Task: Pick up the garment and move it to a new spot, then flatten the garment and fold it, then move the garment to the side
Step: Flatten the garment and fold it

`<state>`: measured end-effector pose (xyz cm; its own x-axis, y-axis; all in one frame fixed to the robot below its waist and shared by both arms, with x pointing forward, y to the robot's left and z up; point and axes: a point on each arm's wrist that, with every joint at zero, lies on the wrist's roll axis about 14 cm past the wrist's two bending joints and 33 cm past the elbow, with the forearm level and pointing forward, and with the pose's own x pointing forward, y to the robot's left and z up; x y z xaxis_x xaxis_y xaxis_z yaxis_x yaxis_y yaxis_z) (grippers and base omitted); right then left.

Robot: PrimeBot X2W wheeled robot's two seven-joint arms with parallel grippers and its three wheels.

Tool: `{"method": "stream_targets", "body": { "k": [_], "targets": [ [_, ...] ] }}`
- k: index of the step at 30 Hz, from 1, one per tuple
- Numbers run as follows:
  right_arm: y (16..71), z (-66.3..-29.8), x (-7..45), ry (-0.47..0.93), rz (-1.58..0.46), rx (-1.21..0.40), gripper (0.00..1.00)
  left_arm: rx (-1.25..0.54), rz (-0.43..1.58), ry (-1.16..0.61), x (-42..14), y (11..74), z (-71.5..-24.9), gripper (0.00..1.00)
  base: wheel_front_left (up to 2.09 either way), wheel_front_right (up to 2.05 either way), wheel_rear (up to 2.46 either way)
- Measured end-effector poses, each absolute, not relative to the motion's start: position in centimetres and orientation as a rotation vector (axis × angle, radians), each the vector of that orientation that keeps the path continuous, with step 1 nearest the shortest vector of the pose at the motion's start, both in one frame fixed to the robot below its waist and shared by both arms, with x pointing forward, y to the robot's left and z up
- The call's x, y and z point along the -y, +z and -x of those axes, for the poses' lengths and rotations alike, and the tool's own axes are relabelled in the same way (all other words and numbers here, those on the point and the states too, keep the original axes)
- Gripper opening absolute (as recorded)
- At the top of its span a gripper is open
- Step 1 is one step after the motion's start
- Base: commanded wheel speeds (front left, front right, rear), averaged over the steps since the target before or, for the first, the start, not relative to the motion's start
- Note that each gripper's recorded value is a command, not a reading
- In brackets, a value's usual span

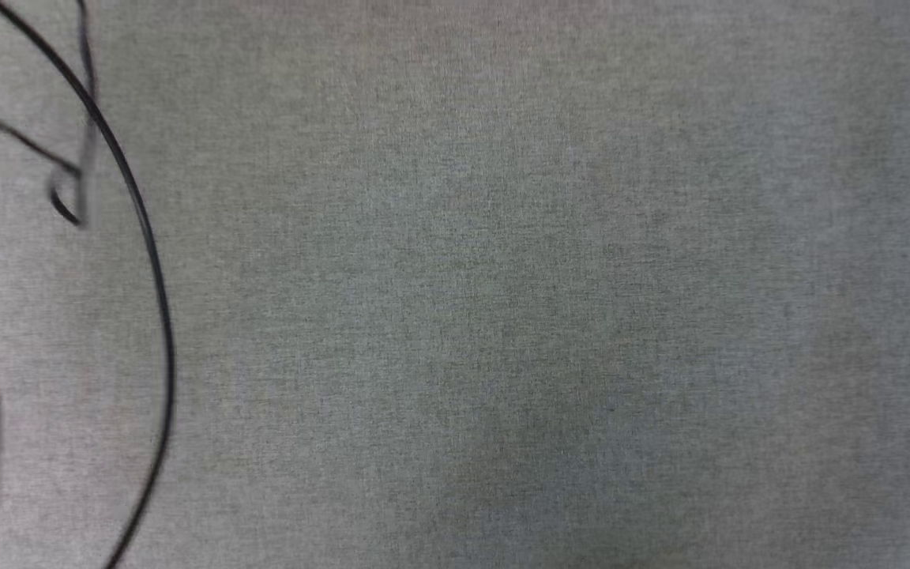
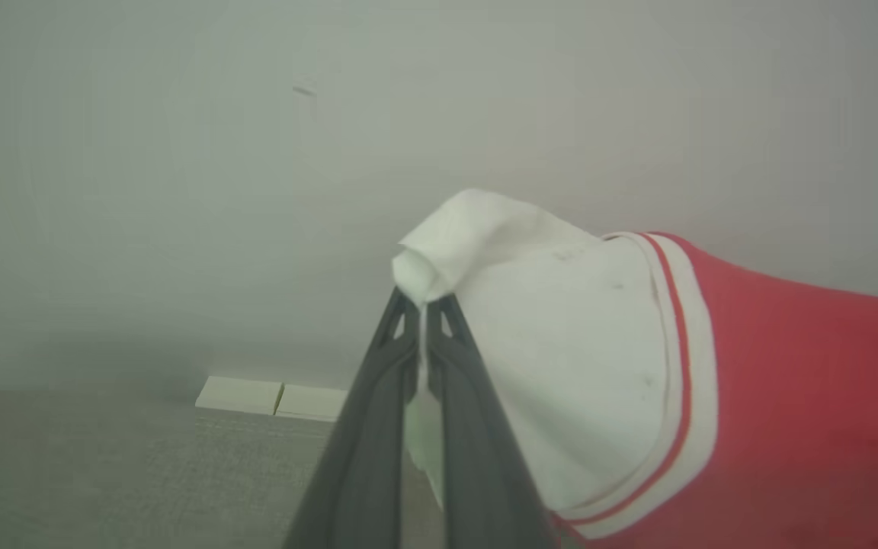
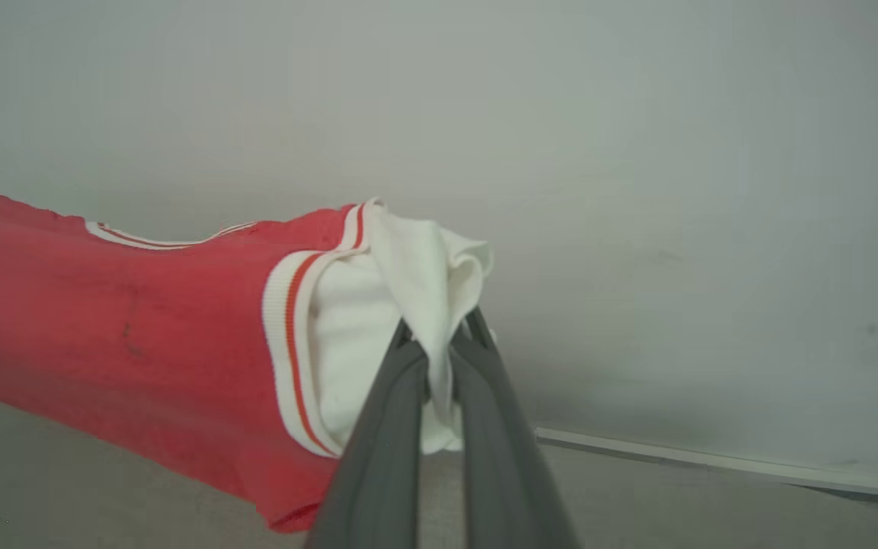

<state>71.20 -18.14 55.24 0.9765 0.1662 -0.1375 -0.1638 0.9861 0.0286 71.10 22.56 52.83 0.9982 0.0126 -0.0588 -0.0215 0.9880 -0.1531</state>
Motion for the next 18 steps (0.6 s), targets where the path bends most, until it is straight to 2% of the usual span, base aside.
{"method": "stream_targets", "body": {
  "k": [4,10,18],
  "targets": [
    [51.6,-68.7,18.0,0.181,-0.055,-0.201,0.0,-0.138,0.194,0.004,-22.4,48.7,-68.3,0.0,0.0,0.0,0.0],
    [46.9,-62.8,18.2,0.198,-0.139,-0.283,0.0,-0.172,0.21,-0.008,-22.7,45.3,-62.5,0.0,0.0,0.0,0.0],
    [44.8,-54.4,18.8,0.207,-0.226,-0.32,0.0,-0.197,0.216,0.012,-23.9,43.5,-54.3,0.0,0.0,0.0,0.0]
  ]
}}
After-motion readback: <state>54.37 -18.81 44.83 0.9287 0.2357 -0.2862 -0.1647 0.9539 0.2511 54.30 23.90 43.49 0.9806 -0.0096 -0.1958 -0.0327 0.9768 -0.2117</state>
